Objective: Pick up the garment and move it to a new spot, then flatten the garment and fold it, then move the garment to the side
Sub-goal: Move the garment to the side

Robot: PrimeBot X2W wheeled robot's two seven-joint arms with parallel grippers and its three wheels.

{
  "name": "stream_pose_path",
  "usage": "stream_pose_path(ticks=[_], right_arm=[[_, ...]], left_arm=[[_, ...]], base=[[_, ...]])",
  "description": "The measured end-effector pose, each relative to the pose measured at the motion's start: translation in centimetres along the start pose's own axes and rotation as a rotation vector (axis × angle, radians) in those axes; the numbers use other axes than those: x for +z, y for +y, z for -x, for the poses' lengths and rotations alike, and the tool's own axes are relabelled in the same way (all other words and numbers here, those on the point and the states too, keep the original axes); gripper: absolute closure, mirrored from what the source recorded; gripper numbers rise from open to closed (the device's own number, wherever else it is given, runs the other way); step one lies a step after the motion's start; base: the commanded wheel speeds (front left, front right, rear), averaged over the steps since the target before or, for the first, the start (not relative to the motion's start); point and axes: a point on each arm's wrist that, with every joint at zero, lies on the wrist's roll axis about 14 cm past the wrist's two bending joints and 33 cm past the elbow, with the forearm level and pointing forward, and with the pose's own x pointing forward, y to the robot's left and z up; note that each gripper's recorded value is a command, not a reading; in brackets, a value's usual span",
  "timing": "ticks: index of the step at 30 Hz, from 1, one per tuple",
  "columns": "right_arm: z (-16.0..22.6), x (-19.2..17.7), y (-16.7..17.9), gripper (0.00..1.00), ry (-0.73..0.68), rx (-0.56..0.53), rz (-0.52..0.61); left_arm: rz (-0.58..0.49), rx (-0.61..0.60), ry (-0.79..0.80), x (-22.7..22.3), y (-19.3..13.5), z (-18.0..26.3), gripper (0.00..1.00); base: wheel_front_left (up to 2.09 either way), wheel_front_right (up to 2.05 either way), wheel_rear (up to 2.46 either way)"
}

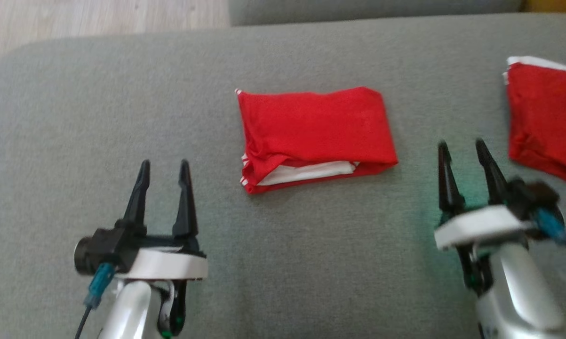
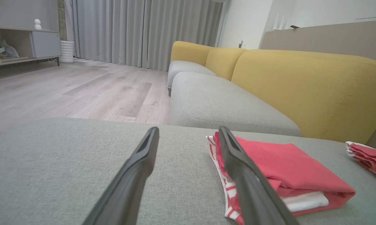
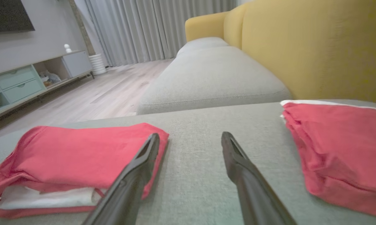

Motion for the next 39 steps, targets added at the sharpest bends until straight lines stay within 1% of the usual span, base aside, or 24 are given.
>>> stream_pose_path(ticks=[5,9,11,15,17,22,23,24,28,33,39], right_arm=[[-3.9,-1.8,2.2,0.00,0.103,0.068,-0.009],[-5.9,-4.5,3.7,0.00,0.220,0.106,-0.023],[-6.5,-5.8,4.4,0.00,0.268,0.117,-0.051],[-6.8,-8.6,5.6,0.00,0.390,0.148,-0.052],[-7.1,-9.1,6.0,0.00,0.423,0.158,-0.048],[-7.5,-9.2,6.8,0.00,0.454,0.203,0.012],[-7.4,-9.2,6.9,0.25,0.457,0.208,0.020],[-7.3,-9.2,7.0,1.00,0.454,0.213,0.026],[-7.0,-8.8,7.5,1.00,0.425,0.236,0.058],[-6.8,-7.8,7.1,1.00,0.372,0.236,0.105],[-6.7,-4.4,5.2,1.00,0.257,0.206,0.183]], left_arm=[[-0.005,-0.004,0.011,-0.4,0.3,-0.6,0.00],[-0.014,0.007,0.021,-0.7,0.8,-0.8,0.00],[-0.018,0.019,0.026,-0.9,1.3,-0.8,0.00],[-0.020,0.047,0.031,-0.9,2.2,-0.5,0.00],[-0.024,0.060,0.031,-0.9,2.5,-0.3,0.00],[-0.027,0.066,0.019,-0.4,2.6,-0.1,0.00],[-0.028,0.068,0.017,-0.3,2.6,-0.1,0.00],[-0.028,0.067,0.015,-0.3,2.6,-0.1,0.00],[-0.027,0.059,0.005,0.1,2.2,-0.2,0.00],[-0.026,0.043,-0.012,0.6,1.7,-0.3,0.00],[-0.021,0.010,-0.046,1.8,0.4,-0.5,0.00]], base=[[0.00,0.00,0.00],[0.00,0.00,0.00],[0.00,0.00,0.00],[0.00,0.00,0.00],[0.00,0.00,0.00],[0.00,0.00,0.00],[0.00,0.00,0.00],[0.00,0.00,0.00],[0.00,0.00,0.00],[0.00,0.00,0.00],[0.00,0.00,0.00]])
